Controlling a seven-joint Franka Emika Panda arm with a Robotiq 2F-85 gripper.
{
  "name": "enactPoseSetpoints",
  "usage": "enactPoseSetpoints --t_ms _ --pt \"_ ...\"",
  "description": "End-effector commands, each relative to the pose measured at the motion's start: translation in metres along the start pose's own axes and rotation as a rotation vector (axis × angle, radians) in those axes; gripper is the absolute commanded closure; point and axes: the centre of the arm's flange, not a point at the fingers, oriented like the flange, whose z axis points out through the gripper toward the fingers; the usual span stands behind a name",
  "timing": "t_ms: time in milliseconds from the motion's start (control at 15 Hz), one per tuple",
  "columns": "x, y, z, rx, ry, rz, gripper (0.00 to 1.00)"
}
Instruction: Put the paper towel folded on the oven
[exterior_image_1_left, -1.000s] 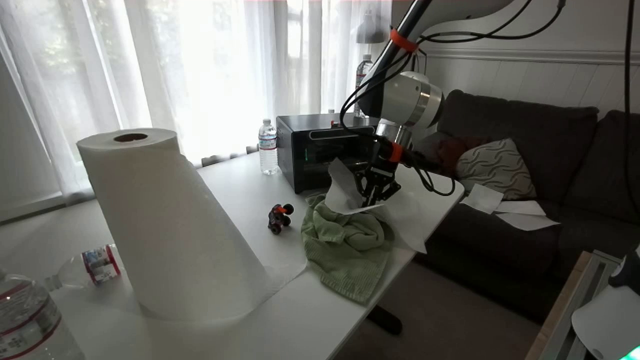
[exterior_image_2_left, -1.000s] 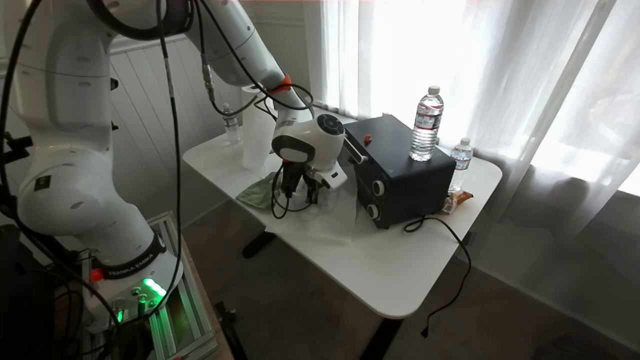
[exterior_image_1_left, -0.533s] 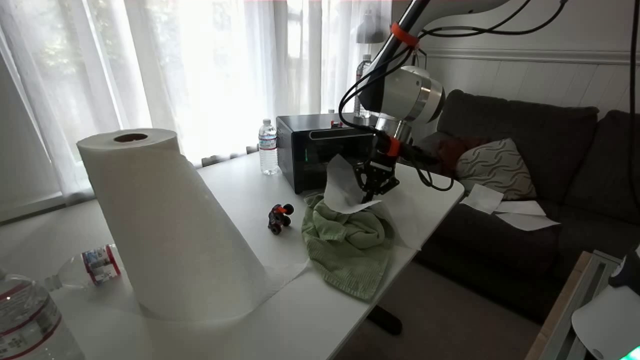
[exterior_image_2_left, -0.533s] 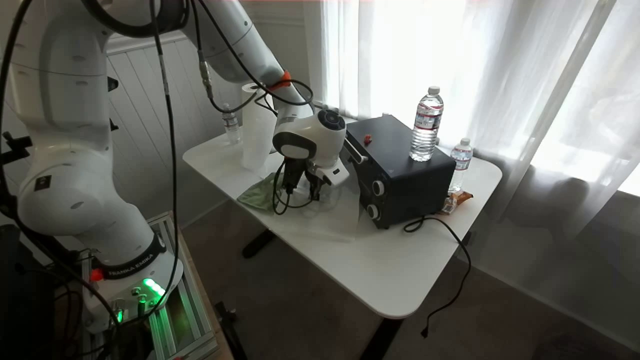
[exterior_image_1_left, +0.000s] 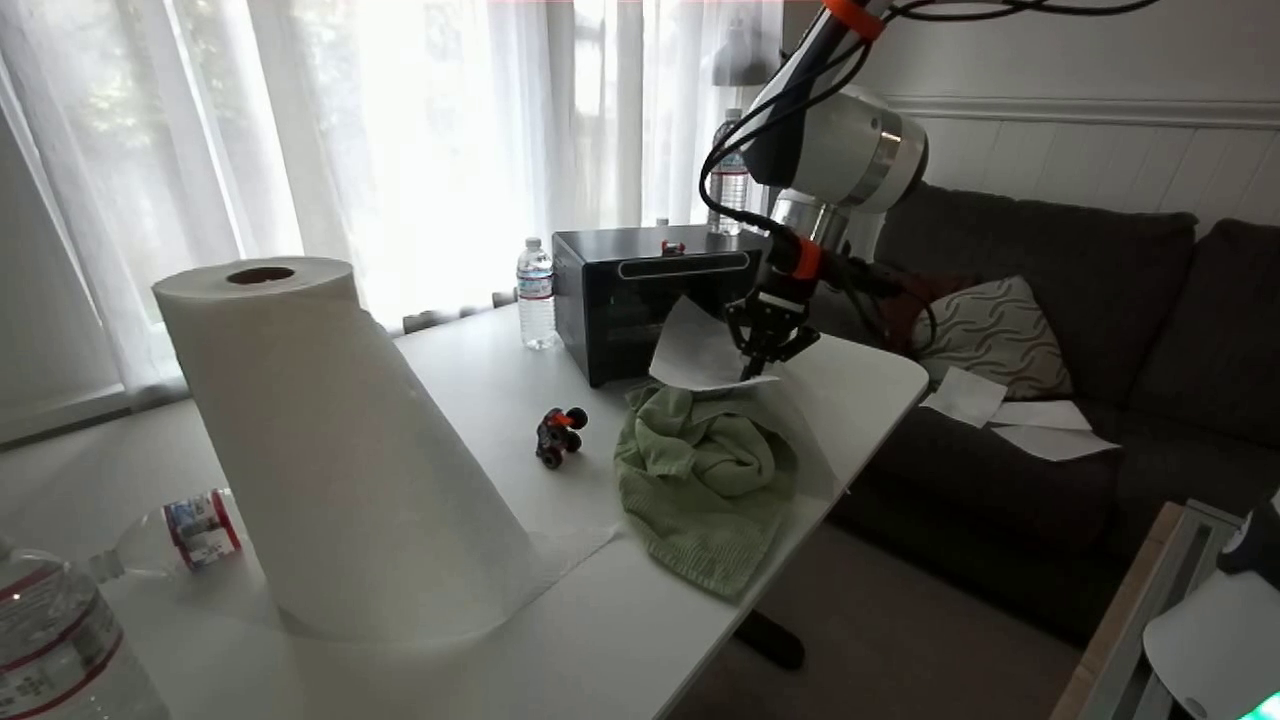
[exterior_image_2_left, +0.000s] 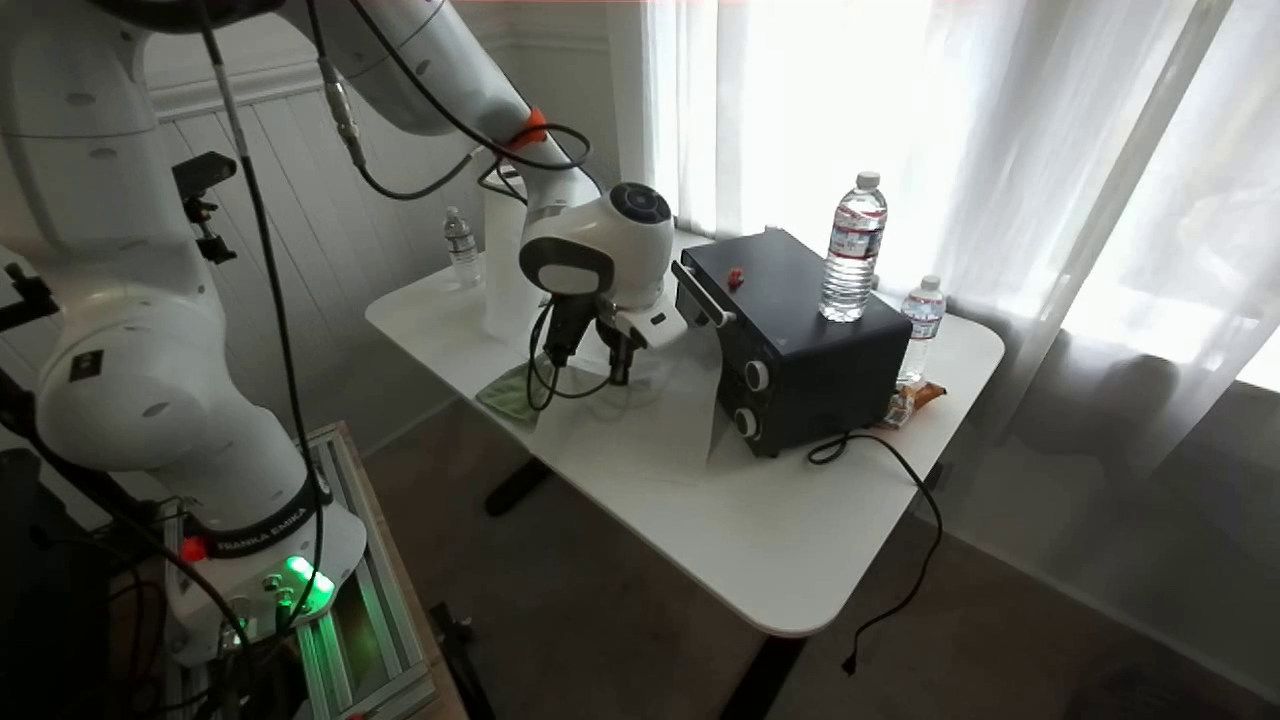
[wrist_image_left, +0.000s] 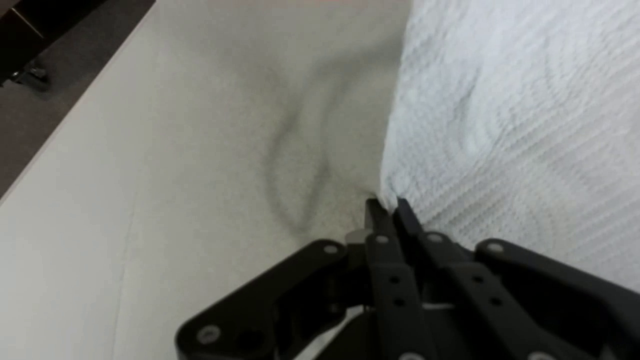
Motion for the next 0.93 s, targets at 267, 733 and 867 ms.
enactPoseSetpoints --t_ms 267,733,867 --pt "-0.016 0.009 -0.043 0.015 0.094 -0.011 0.93" --pt "0.007 0.020 -0.007 -0.035 0.062 0.005 0.78" --pt "0.011 0.025 0.008 -0.046 0.056 0.023 0.88"
